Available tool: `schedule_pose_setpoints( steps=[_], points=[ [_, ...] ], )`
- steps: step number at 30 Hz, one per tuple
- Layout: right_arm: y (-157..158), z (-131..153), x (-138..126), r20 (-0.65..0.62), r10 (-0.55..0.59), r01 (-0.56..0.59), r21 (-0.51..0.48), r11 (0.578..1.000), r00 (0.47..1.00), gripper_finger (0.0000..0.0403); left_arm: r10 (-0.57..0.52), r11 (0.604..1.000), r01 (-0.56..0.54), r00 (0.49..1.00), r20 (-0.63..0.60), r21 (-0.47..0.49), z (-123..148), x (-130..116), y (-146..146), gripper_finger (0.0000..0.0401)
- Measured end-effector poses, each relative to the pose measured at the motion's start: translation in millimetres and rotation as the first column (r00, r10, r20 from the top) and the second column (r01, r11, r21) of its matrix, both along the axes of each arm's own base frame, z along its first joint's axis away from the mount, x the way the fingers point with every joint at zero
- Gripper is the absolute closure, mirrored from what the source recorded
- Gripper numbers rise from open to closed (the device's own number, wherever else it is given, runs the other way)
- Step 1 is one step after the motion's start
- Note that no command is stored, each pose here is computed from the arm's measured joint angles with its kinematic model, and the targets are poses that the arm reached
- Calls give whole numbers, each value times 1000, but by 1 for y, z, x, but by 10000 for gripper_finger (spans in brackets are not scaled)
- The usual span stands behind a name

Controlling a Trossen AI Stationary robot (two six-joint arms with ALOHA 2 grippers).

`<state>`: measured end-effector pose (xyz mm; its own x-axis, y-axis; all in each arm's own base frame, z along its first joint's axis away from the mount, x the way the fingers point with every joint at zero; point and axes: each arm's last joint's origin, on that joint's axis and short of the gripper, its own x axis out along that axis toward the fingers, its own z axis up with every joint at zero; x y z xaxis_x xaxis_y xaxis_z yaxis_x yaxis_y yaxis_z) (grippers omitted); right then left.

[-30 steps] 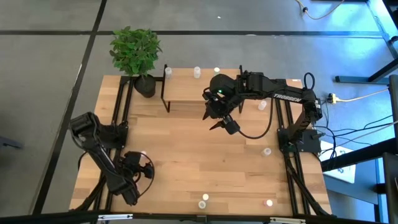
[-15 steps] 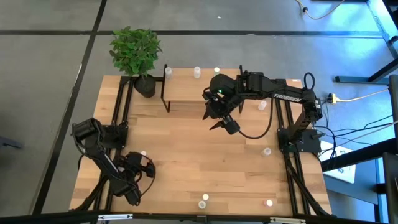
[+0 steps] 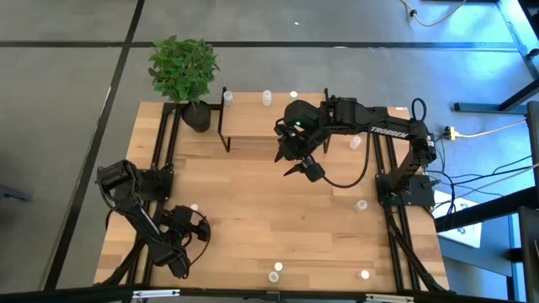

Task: Pick and place medicine bottles onto shelf by color
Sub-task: Put the top left pink pill bottle on the shelf

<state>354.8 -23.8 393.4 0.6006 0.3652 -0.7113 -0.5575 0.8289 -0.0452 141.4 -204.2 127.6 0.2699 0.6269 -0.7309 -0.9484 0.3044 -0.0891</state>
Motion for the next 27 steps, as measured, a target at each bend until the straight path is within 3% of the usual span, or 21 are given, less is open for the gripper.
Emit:
schedule_pose_setpoints(
  steps=[27],
  points=[
    [0,0,0,0,0,0,0,1000,1000,167,-28,1000,28,1000,-13,-11,-1,1,-2,63]
  ],
)
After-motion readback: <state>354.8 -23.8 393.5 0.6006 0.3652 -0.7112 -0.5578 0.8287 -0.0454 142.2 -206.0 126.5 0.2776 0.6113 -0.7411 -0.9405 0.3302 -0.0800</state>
